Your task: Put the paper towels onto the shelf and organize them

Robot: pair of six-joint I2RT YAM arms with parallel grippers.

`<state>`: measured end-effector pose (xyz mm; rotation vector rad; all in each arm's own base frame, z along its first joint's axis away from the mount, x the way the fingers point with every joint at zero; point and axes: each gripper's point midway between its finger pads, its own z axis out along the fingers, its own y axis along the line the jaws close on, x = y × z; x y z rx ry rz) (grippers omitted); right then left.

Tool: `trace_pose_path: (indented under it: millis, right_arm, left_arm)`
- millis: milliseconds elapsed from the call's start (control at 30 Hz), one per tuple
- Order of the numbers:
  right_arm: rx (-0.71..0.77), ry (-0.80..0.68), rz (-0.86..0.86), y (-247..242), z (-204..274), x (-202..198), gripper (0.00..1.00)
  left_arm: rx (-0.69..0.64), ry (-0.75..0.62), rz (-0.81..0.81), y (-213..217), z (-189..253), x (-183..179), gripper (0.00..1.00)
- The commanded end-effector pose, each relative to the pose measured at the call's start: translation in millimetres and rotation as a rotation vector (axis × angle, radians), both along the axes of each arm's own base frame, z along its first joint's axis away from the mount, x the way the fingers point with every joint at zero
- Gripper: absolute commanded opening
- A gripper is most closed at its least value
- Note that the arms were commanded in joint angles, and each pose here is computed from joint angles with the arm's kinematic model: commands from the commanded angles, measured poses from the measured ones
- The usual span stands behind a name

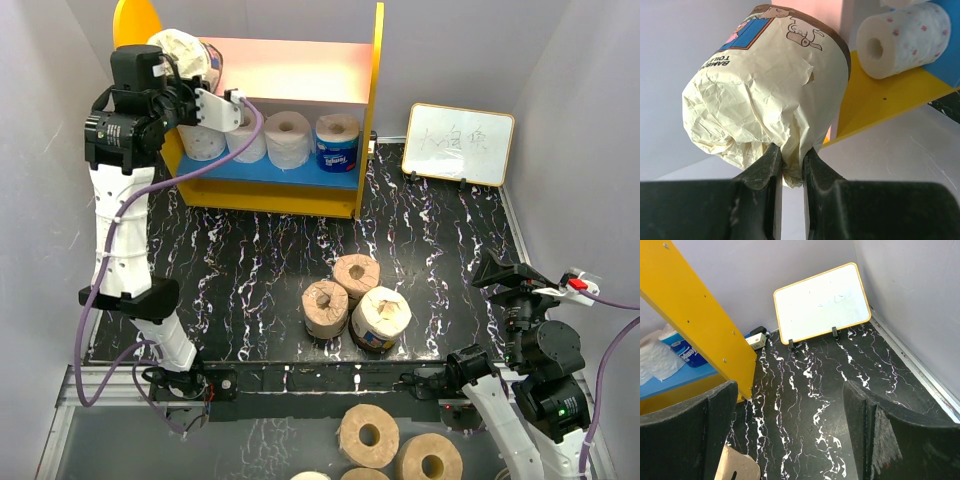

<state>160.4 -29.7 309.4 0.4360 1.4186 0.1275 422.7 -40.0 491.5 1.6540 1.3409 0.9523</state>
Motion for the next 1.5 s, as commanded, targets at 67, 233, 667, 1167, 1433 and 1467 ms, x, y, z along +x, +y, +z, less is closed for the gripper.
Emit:
trace_pose_path:
  millis: [67, 233, 667, 1167, 1433, 1467]
  right_arm:
    - [0.011, -0.040, 0.016, 3, 10, 0, 0.84]
    - [0.011, -0.043, 0.020, 3, 10, 0, 0.84]
    - [0.013, -0.050, 0.019, 3, 11, -1, 0.84]
    - [0.016, -0.055, 0.016, 2, 12, -2, 0.84]
    - [0.018, -0.060, 0.015, 1, 12, -3, 0.84]
    - [0.018, -0.059, 0.016, 1, 12, -3, 0.84]
  left_arm:
    - [-0.054, -0.204, -0.015, 15, 52, 14, 0.00]
    - [-0.060, -0.201, -0.021, 25, 46, 25, 0.00]
    - [-0.121, -0.330, -0.066, 28, 61, 35, 0.15]
    - [-0.063, -0.427, -0.105, 26, 96, 30, 0.00]
    - [0.019, -0.328, -0.095, 32, 78, 9, 0.00]
    - [0.027, -0.316, -0.093, 33, 75, 6, 0.00]
